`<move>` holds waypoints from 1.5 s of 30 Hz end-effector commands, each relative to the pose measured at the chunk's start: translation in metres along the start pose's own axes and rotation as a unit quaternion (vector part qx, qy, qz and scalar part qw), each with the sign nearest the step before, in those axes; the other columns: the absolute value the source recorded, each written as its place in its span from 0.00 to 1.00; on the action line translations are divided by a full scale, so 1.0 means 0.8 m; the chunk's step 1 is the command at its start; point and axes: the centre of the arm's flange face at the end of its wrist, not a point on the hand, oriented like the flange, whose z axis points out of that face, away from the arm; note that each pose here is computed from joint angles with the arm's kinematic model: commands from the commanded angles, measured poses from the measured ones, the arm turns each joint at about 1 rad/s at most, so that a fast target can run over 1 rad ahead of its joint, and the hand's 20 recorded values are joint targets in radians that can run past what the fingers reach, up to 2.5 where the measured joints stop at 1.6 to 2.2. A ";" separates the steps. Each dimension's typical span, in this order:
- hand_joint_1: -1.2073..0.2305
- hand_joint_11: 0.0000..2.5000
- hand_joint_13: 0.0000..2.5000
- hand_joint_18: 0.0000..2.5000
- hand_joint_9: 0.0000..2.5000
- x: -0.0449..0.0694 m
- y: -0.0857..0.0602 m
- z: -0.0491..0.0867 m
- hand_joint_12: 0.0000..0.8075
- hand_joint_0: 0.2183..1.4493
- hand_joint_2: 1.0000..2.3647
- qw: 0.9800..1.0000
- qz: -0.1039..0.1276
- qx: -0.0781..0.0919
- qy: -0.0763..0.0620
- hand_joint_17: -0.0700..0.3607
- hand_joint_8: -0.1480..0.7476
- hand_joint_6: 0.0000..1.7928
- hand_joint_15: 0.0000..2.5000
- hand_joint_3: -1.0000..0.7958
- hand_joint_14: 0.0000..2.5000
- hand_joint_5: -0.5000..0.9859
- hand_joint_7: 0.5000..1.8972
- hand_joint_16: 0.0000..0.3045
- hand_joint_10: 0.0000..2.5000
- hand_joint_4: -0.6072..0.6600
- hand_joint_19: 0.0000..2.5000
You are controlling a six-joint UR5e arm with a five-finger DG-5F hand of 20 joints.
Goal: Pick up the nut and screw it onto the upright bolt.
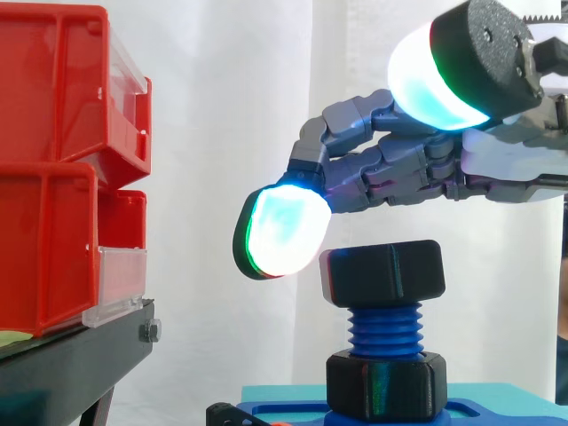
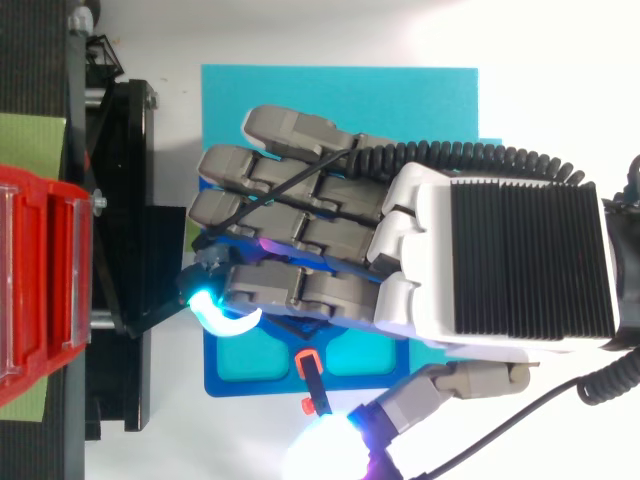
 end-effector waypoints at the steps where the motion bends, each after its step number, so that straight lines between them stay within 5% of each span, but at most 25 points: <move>1: 0.74 0.00 0.13 0.04 0.16 0.000 -0.003 -0.001 0.45 0.22 0.00 1.000 -0.001 -0.003 0.006 0.40 0.48 0.28 0.00 0.28 0.00 0.24 0.34 0.15 0.00 0.71 0.00; 45: 0.70 0.00 0.19 0.09 0.25 -0.018 -0.054 -0.006 0.33 0.25 0.00 1.000 -0.009 -0.003 0.006 0.30 0.51 0.28 0.00 0.28 0.00 0.31 0.68 0.09 0.00 0.68 0.00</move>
